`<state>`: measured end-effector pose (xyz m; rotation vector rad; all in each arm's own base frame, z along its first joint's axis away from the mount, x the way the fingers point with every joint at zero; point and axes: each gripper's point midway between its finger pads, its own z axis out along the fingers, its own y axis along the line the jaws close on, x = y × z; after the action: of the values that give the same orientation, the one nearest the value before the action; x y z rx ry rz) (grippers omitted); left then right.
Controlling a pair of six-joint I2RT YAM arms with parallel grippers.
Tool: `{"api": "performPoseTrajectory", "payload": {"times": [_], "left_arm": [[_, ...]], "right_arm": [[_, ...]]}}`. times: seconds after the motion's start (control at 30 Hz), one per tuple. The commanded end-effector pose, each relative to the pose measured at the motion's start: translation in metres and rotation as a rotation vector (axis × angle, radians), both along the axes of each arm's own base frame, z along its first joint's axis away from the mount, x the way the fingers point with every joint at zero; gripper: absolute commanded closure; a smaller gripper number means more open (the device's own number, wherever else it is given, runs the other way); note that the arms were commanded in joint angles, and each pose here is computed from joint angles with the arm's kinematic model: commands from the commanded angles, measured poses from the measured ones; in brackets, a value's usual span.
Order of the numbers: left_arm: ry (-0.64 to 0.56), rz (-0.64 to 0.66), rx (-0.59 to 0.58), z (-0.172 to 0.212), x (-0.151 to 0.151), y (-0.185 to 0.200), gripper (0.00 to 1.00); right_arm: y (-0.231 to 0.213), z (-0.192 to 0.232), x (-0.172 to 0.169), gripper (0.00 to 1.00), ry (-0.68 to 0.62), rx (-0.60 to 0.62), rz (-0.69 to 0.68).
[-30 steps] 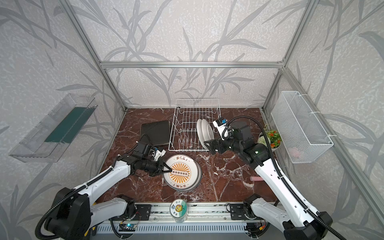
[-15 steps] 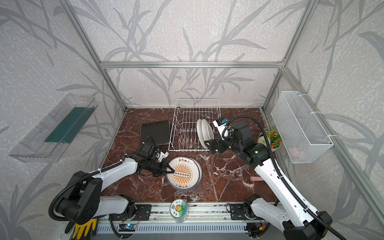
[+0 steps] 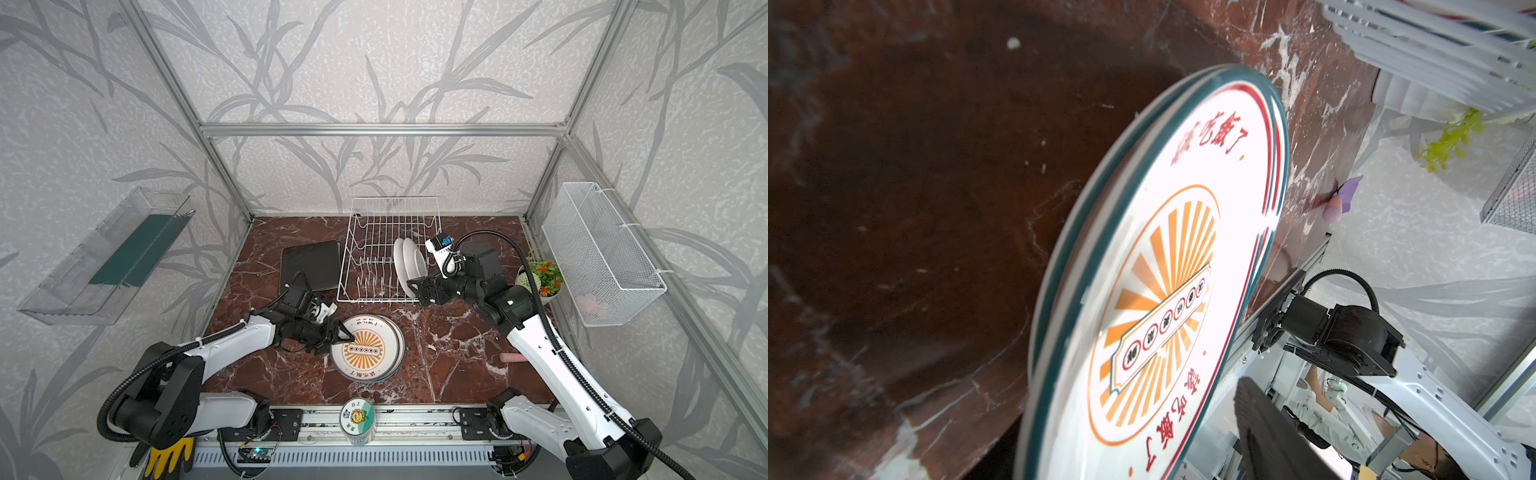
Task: Unload the plates from the dish rack
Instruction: 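Open the left gripper and lift it off the stacked plates, then move the left gripper over the rack and grasp the next patterned plate's rim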
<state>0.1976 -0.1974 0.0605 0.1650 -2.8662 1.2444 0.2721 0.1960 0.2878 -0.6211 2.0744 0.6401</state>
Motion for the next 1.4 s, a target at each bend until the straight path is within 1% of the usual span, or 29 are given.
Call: {"api": "performPoseTrajectory", "payload": {"times": [0.0, 0.03, 0.07, 0.13, 0.2, 0.23, 0.57, 0.8, 0.93, 1.03, 1.1, 1.2, 1.37], "left_arm": [[-0.007, 0.004, 0.051, 0.009, 0.002, 0.006, 0.29], [-0.008, 0.006, 0.064, 0.011, 0.002, 0.007, 0.28], [-0.014, 0.005, 0.076, 0.013, 0.003, 0.009, 0.19], [-0.021, 0.006, 0.099, 0.016, 0.005, 0.011, 0.08], [-0.021, 0.007, 0.107, 0.018, 0.006, 0.012, 0.04], [-0.021, 0.009, 0.109, 0.019, 0.007, 0.012, 0.01], [-0.039, 0.004, 0.153, 0.036, 0.012, 0.017, 0.01], [-0.024, -0.009, 0.179, 0.034, 0.011, 0.017, 0.01], [-0.061, -0.012, 0.192, 0.050, 0.018, 0.017, 0.01], [-0.155, -0.002, 0.210, 0.080, 0.032, 0.019, 0.01], [-0.265, 0.049, 0.190, 0.110, 0.048, 0.018, 0.01], [-0.385, 0.104, 0.146, 0.146, 0.065, 0.014, 0.01], [-0.468, 0.112, 0.126, 0.181, 0.089, 0.005, 0.01]], "right_arm": [[0.003, 0.000, 0.001, 0.01, -0.007, 0.006, 0.007], [0.003, 0.000, 0.000, 0.01, -0.006, 0.008, 0.008], [0.004, 0.001, 0.000, 0.01, -0.008, 0.010, 0.010], [0.004, -0.002, 0.001, 0.01, -0.004, 0.010, 0.009], [0.004, -0.001, 0.001, 0.01, -0.002, 0.010, 0.010], [0.004, -0.001, 0.001, 0.01, -0.001, 0.010, 0.013], [0.004, -0.003, 0.002, 0.01, -0.003, 0.001, 0.011], [0.004, -0.005, 0.002, 0.01, -0.001, -0.003, 0.012], [0.003, -0.003, 0.003, 0.01, -0.009, -0.008, 0.008], [0.001, -0.002, 0.004, 0.01, -0.014, -0.012, -0.001], [-0.001, -0.001, 0.005, 0.01, -0.023, -0.020, -0.013], [-0.006, -0.002, 0.009, 0.01, -0.034, -0.044, -0.044], [-0.013, -0.007, 0.018, 0.01, -0.033, -0.058, -0.105]]}}
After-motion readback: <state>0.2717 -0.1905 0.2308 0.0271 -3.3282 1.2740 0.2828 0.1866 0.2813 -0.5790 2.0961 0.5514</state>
